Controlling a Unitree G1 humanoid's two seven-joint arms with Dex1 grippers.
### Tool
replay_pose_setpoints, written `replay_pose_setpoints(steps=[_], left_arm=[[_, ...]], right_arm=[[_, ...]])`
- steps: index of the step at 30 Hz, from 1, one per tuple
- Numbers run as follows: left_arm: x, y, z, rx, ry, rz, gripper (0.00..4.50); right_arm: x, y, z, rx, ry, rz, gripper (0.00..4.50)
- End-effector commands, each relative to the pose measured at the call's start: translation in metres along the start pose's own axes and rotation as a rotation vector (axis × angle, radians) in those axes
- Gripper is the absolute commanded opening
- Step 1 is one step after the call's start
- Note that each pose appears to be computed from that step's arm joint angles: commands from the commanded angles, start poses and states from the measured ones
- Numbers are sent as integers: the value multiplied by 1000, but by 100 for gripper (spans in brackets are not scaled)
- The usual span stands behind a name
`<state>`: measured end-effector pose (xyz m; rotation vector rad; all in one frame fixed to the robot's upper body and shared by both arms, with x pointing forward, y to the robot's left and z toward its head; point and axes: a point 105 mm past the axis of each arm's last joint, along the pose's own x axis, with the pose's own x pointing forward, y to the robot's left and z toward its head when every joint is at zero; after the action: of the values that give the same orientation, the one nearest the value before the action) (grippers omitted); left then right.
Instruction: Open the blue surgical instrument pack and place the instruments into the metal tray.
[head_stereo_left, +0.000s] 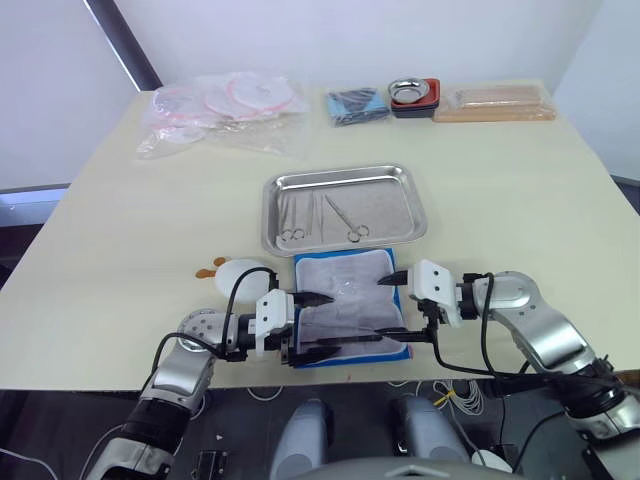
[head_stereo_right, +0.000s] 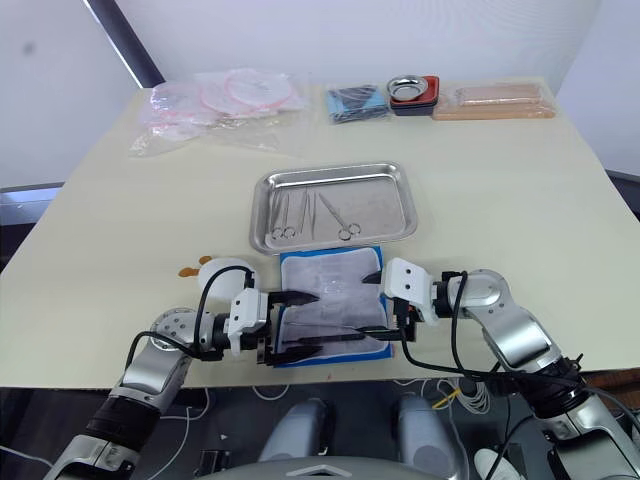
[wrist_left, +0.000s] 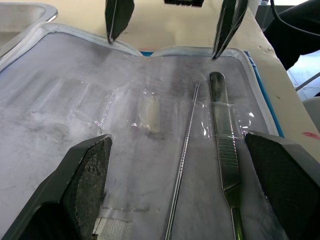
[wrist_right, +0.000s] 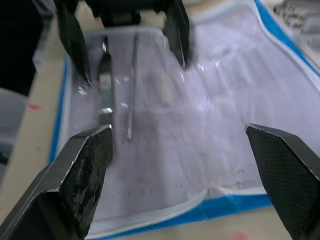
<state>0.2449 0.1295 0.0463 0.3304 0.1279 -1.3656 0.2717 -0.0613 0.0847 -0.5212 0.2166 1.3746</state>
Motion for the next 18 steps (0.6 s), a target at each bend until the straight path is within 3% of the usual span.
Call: replay_pose_setpoints(steps=[1, 18], left_arm=[[-6, -22, -44, -150, 156, -36, 450], [-7, -25, -44, -153, 158, -32, 450]], right_arm=[[8, -3, 5, -50, 16, 0, 444], [17, 0, 16, -28, -54, 45, 444]])
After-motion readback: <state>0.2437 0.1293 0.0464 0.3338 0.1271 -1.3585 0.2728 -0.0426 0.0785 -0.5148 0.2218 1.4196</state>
